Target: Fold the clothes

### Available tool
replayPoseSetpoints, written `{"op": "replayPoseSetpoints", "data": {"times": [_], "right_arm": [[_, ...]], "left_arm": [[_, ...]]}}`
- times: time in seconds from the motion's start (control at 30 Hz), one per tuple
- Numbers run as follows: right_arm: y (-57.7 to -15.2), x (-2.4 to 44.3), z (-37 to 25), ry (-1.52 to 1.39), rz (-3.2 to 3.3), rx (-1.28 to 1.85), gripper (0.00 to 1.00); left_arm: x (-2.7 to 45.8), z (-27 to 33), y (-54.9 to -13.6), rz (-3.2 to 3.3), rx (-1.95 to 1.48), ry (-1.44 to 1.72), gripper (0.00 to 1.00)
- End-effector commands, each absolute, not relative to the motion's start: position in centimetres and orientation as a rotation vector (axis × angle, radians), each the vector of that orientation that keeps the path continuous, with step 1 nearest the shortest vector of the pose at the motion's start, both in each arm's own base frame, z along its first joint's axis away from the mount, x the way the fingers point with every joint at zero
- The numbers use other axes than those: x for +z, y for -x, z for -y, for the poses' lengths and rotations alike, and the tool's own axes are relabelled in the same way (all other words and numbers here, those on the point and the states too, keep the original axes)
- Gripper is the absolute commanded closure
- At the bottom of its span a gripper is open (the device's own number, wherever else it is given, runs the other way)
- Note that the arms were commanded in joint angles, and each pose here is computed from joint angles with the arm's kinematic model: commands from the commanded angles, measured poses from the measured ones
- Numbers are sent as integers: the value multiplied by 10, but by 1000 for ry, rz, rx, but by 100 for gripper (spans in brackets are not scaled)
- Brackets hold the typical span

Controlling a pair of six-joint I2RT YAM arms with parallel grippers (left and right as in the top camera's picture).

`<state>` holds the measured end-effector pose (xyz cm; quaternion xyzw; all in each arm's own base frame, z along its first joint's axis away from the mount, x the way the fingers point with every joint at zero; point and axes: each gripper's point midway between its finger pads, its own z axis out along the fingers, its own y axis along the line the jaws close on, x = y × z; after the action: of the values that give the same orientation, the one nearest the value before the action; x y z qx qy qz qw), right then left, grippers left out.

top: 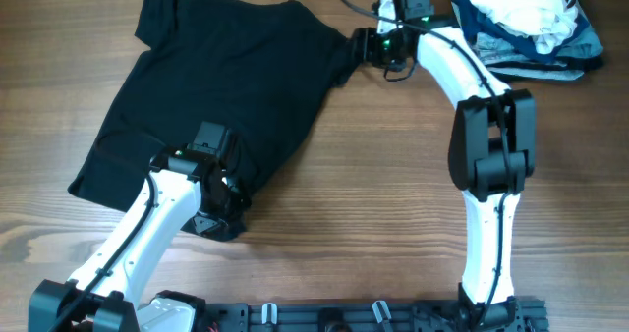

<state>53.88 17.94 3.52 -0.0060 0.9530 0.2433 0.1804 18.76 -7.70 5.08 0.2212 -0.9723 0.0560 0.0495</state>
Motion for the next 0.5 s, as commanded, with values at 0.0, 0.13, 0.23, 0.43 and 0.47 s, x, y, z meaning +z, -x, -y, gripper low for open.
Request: {"op": "replayPoseSetpoints", "data": {"times": [0.0, 0.13, 0.23, 0.43, 0.47], "right_arm": [[-532, -2, -189, -62, -2755, 734, 24], [-533, -24, -166, -161, -2797, 549, 46], [-539, -30, -139, -244, -2787, 349, 81], [-563, 83, -105, -170, -2627, 404, 96], [-565, 129, -96, -134, -2549, 394, 96]], "left_arm": [[52, 71, -192, 2987, 142, -717, 96], [52, 67, -194, 3001, 114, -720, 96], [52, 65, -195, 3009, 95, -722, 96], [80, 45, -240, 3124, 151, -822, 96], [97, 36, -259, 3187, 160, -842, 96]]}}
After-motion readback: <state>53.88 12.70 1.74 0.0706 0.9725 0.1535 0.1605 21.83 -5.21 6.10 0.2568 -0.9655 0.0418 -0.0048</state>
